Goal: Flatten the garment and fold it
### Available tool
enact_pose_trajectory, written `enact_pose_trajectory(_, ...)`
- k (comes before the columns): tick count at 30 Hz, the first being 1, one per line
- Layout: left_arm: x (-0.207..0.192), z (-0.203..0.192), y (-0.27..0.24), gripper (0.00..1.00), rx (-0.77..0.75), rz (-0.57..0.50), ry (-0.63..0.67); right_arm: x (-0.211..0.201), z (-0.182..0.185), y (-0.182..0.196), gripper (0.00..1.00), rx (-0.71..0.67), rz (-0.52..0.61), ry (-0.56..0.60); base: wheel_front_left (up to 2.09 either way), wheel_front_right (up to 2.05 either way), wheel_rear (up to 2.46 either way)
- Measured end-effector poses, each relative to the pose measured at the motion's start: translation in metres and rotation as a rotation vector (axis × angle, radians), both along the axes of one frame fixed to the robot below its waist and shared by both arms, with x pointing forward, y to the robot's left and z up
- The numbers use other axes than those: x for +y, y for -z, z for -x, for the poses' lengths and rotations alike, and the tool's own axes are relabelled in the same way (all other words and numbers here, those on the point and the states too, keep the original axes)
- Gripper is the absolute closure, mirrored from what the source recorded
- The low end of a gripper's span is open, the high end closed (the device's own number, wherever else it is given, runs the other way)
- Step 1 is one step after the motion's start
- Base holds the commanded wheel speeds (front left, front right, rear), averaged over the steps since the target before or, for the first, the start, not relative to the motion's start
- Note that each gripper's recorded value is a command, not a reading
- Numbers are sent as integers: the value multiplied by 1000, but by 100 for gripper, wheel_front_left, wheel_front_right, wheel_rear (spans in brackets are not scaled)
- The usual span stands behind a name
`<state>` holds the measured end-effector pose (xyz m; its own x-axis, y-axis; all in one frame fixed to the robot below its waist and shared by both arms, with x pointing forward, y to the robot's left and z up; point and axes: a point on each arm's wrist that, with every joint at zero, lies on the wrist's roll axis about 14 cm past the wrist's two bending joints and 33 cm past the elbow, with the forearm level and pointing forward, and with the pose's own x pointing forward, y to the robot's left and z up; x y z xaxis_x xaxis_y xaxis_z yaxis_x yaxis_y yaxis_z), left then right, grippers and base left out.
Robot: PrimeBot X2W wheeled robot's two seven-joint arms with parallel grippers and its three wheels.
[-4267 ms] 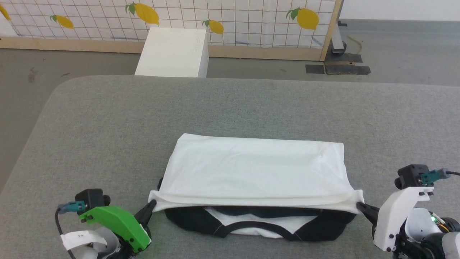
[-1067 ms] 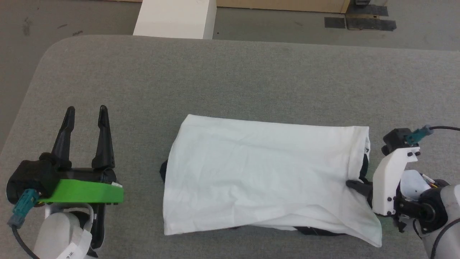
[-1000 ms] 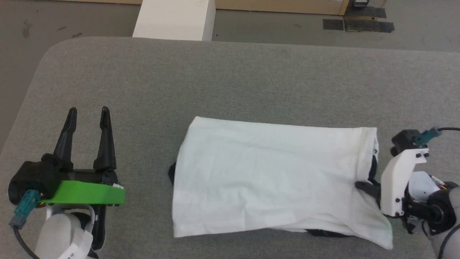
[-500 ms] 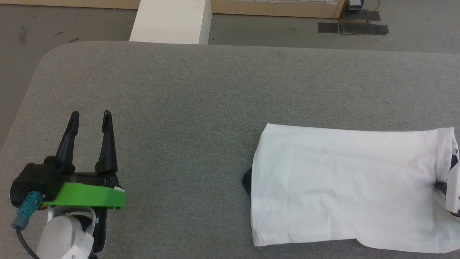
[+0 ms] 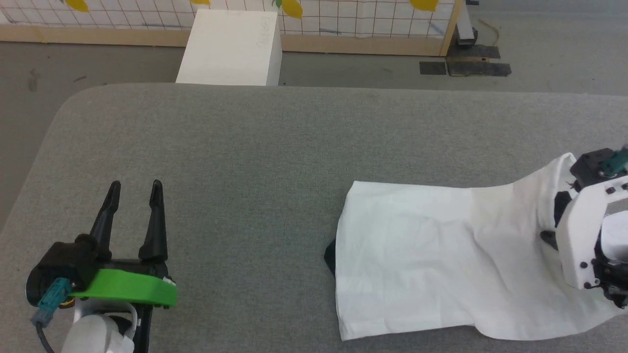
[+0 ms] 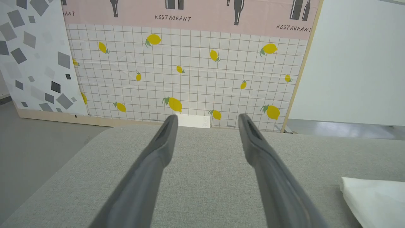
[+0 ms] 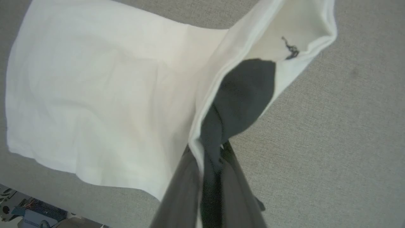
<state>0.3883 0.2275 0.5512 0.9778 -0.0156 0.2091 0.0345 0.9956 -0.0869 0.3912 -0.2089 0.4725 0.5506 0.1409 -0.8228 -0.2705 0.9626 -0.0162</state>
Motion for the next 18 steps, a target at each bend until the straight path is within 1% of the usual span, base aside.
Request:
enact_pose_trajectory(4, -1, 2, 1, 0, 1, 7, -1, 32, 3, -4, 100, 6, -31, -95, 0, 0, 0)
enact_pose_trajectory(7, 0, 3, 3, 0, 8, 10, -7, 64, 6, 1, 100, 30, -60, -181, 0, 0, 0)
enact_pose_trajectory(10, 3, 4, 5, 0, 15, 15, -16, 89, 7, 9, 100, 55, -88, -242, 0, 0, 0)
enact_pose_trajectory(18, 8, 6, 15, 0, 45, 25, -33, 149, -1, 28, 100, 95, -178, -342, 0, 0, 0)
